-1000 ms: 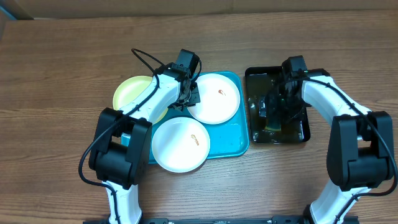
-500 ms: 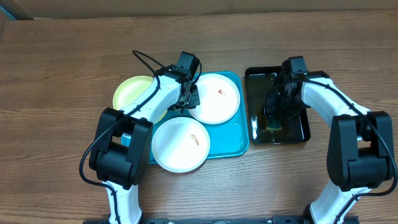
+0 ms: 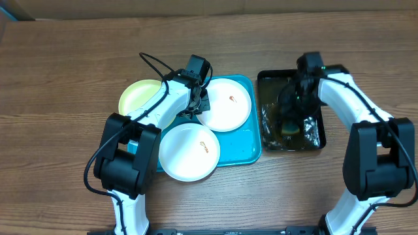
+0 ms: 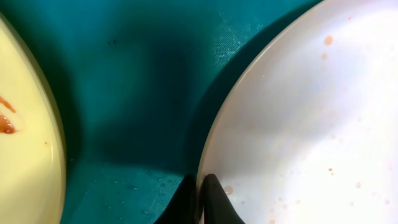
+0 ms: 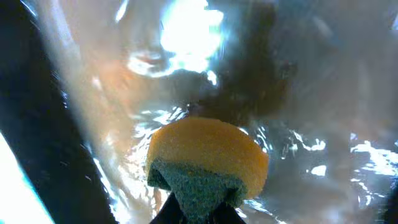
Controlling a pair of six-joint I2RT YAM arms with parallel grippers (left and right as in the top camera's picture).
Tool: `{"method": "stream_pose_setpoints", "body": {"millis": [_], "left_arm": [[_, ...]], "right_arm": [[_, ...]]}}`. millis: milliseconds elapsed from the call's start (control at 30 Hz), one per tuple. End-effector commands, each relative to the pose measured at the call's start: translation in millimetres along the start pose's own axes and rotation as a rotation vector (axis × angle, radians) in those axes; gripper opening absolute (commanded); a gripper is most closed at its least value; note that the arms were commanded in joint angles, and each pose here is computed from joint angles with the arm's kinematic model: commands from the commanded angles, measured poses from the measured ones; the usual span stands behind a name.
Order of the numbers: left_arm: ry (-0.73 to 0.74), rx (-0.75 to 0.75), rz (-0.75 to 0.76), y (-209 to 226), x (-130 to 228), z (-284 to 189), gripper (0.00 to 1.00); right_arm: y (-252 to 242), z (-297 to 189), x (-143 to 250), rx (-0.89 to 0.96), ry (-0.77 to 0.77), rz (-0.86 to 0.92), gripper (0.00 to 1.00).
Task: Clean dirty plates on tray and stack at the side
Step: 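Grasp the green sponge with the right gripper and lift it, then carry the sponge with the right gripper onto the white plate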
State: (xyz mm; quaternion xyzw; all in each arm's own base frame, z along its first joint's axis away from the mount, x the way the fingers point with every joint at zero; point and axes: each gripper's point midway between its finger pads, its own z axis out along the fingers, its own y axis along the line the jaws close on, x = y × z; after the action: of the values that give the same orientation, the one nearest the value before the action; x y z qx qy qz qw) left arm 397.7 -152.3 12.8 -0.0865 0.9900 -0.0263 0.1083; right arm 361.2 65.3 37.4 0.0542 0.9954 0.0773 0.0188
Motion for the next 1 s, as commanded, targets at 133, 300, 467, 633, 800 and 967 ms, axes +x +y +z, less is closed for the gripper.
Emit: {"method": "stream_pose_setpoints", "body": {"millis": [133,300,467,633,800,967], "left_arm": [[-0.039,-0.028,0.023,2,-7,6,0.07],[-0.042,-0.026,0.031,2,-7,6,0.25],[-0.042,-0.026,0.031,2,-7,6,0.14],[-0.043,-0.025,0.03,2,-8,6,0.04],[-0.043,-0.025,0.03,2,-8,6,0.04],[-0.033,-0.03,0.031,3,-5,6,0.04]], "right_arm": [[-7,-32,-14,0.089,-0.103,-0.017,0.04],[0,-33,-18,0.104,-0.126,-0.042,0.04],[5,-36,-21,0.158,-0.152,-0.077,0.04],[6,-39,-24,0.275,-0.198,-0.125,0.04],[24,-39,-26,0.288,-0.233,-0.177,0.04],[28,-38,-25,0.28,-0.231,-0.187,0.04]]}}
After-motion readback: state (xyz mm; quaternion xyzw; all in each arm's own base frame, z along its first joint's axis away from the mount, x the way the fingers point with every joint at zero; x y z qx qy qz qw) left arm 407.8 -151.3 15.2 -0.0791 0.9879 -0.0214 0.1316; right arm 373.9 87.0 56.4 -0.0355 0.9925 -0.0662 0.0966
